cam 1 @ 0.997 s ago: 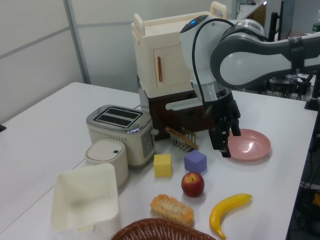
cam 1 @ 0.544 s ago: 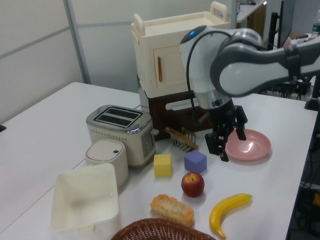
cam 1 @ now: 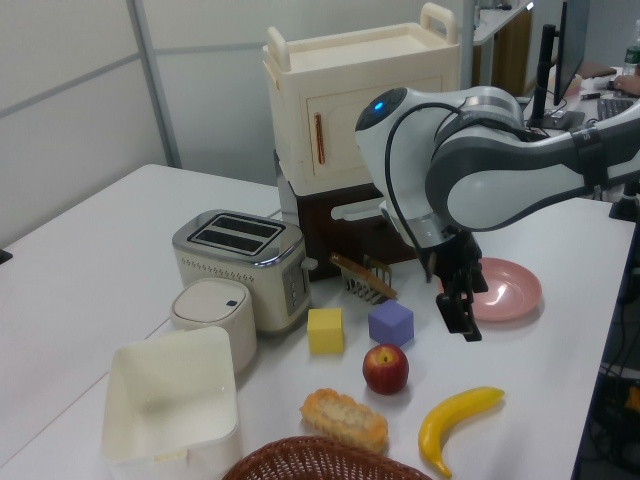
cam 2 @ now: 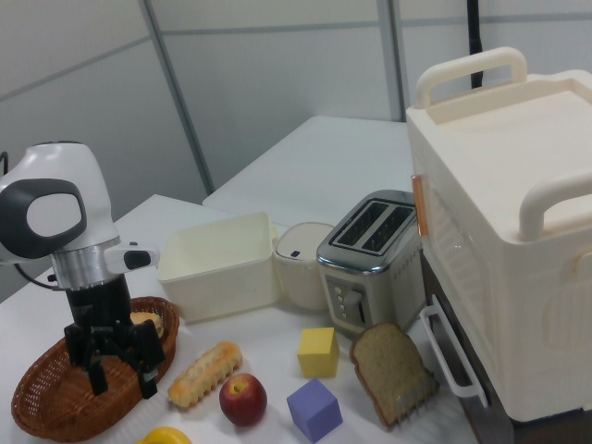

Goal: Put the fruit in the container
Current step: 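Move the gripper across the table toward the yellow banana, then lower the open gripper over the middle of the yellow banana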

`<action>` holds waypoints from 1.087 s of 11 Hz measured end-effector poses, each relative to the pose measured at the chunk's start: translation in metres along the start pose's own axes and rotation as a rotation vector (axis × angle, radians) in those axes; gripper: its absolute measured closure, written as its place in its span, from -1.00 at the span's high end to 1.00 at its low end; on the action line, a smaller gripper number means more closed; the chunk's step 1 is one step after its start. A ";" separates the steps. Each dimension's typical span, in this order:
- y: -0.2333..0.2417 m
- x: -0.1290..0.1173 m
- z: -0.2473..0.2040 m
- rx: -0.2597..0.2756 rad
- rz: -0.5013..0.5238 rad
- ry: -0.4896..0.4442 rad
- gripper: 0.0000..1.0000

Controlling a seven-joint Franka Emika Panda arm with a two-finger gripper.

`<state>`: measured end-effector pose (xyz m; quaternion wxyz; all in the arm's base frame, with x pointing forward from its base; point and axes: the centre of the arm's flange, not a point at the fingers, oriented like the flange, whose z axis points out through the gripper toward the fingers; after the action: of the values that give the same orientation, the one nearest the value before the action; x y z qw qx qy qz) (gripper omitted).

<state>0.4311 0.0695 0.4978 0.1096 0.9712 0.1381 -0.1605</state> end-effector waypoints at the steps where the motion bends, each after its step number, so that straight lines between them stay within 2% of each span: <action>1: -0.001 0.000 0.002 -0.001 -0.100 -0.005 1.00; 3: -0.003 0.005 0.017 -0.018 -0.280 -0.004 1.00; 5: -0.013 0.018 0.046 -0.071 -0.384 0.020 1.00; 7: -0.028 0.031 0.072 -0.095 -0.421 0.073 1.00; 11: -0.025 0.044 0.100 -0.087 -0.427 0.145 1.00; 12: -0.026 0.044 0.108 -0.107 -0.443 0.144 1.00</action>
<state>0.4331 0.0766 0.3781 0.1130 0.9189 0.3636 -0.1032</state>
